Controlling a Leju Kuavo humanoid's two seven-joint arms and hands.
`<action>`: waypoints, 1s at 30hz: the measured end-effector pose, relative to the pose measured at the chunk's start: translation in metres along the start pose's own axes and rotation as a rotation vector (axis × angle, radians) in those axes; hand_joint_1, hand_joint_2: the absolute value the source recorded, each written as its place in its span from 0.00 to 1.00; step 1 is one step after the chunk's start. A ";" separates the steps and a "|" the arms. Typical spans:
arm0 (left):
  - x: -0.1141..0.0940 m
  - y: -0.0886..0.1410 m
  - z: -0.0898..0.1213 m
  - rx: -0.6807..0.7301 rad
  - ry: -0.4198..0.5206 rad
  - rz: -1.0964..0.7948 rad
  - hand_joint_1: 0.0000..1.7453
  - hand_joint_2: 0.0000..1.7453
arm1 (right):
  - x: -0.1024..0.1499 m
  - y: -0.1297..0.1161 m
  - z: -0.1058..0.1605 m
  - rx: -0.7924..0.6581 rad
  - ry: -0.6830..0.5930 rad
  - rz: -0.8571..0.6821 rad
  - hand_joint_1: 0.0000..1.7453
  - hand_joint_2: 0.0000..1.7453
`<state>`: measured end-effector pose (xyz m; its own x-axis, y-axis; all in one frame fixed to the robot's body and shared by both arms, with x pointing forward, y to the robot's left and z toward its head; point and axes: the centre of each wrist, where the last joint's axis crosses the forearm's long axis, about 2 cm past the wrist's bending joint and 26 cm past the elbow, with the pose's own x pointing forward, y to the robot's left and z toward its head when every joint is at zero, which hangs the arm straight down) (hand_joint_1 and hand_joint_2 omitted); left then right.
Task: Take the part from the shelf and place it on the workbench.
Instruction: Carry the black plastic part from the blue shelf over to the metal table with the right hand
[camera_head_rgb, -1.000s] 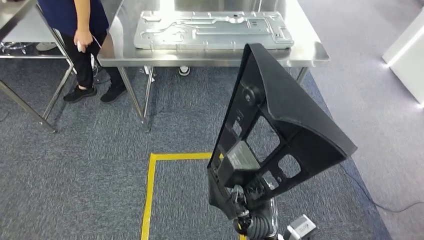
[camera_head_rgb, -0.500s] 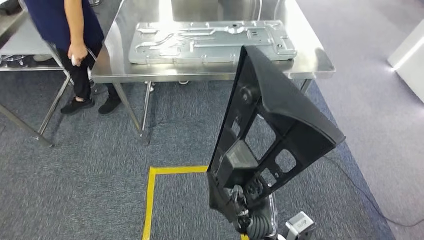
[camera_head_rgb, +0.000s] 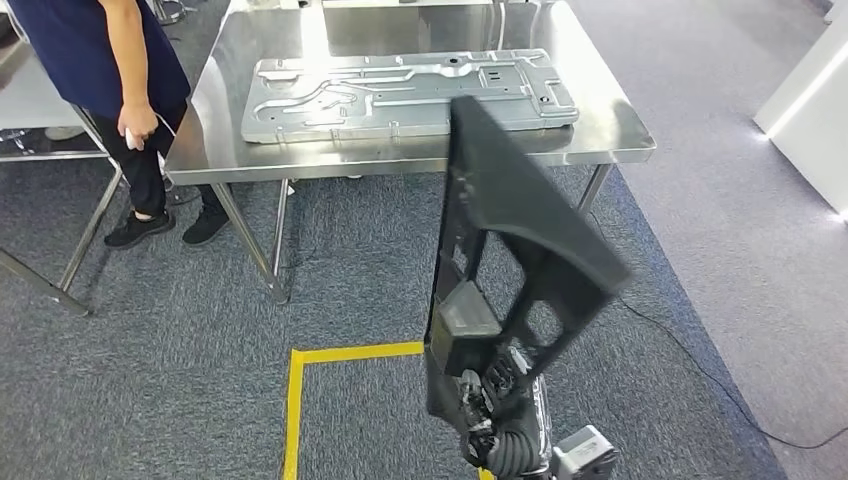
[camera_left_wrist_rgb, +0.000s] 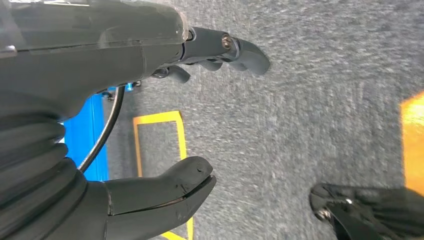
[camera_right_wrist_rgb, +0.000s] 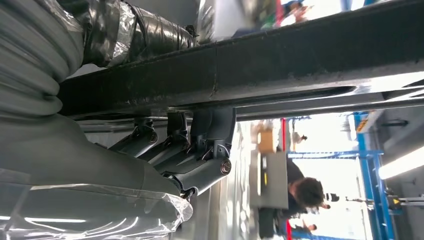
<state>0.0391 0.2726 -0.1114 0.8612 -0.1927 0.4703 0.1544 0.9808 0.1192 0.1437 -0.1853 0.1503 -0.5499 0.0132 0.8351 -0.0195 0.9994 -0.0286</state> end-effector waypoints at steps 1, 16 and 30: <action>0.000 0.000 0.000 -0.004 0.002 0.001 0.00 1.00 | 0.001 0.000 0.000 0.002 0.003 0.048 1.00 1.00; -0.002 0.004 0.000 -0.039 0.029 -0.023 0.00 1.00 | -0.021 -0.038 -0.020 0.002 0.082 1.162 1.00 1.00; -0.001 0.009 -0.001 -0.044 0.036 -0.030 0.00 1.00 | -0.045 -0.038 -0.016 0.117 0.192 1.264 1.00 1.00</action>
<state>0.0397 0.2821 -0.1117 0.8725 -0.2218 0.4353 0.2011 0.9751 0.0937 0.1827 -0.2230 0.1224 -0.1116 0.9597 0.2577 0.3467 0.2807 -0.8950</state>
